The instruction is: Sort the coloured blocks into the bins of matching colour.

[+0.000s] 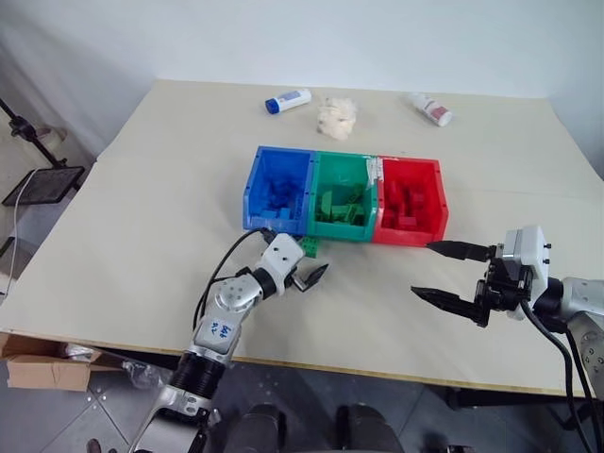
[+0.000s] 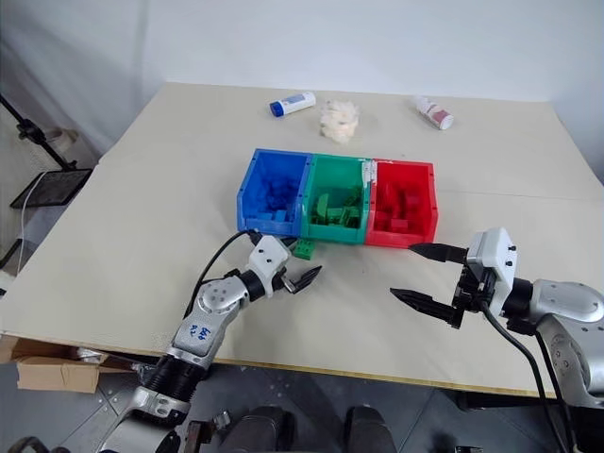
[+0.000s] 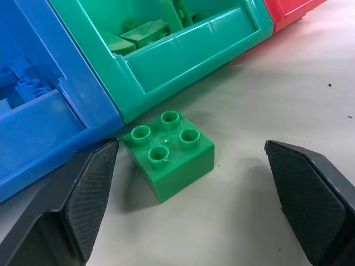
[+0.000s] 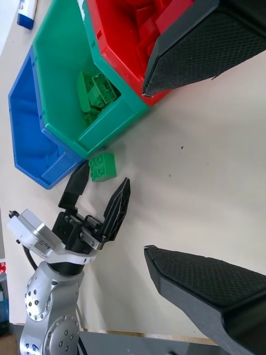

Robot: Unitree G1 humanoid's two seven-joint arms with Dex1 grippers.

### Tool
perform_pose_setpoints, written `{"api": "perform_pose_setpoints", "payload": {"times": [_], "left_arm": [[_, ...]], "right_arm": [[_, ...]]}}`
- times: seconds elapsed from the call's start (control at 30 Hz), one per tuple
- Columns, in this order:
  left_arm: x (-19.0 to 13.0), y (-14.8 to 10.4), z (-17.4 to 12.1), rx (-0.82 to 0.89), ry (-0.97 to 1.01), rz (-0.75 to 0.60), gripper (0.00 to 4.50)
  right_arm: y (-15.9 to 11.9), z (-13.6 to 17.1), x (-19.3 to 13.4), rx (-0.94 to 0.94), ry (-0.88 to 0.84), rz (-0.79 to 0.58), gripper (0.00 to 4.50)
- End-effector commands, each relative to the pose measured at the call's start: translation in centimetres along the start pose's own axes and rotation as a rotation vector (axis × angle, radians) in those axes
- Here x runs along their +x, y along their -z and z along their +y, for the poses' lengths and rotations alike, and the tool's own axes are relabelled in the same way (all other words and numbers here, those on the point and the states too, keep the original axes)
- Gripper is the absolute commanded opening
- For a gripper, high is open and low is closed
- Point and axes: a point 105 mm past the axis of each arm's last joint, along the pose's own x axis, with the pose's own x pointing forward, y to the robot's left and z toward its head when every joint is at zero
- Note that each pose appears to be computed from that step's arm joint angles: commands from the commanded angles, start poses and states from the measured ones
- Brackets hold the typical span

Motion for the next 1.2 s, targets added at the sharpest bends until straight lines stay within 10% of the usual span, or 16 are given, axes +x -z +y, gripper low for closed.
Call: {"api": "perform_pose_setpoints", "payload": {"times": [0.03,0.3,0.9,1.2], "left_arm": [[0.1,0.5,-1.0,-0.039,0.044,0.007,3.88],[-1.3,-0.3,-1.0,-0.042,0.101,-0.023,1.45],[3.4,-11.7,3.2,0.053,0.133,-0.298,1.45],[5.3,-12.0,4.7,0.109,0.188,-0.266,4.21]], "right_arm": [[-1.3,-0.1,-0.6,-0.054,0.016,-0.016,4.50],[-1.3,-0.1,-0.8,-0.055,0.027,-0.014,4.50],[-2.9,-0.2,-1.4,-0.058,0.177,-0.133,4.50],[-2.7,0.0,-1.8,-0.068,0.220,-0.143,4.50]]}}
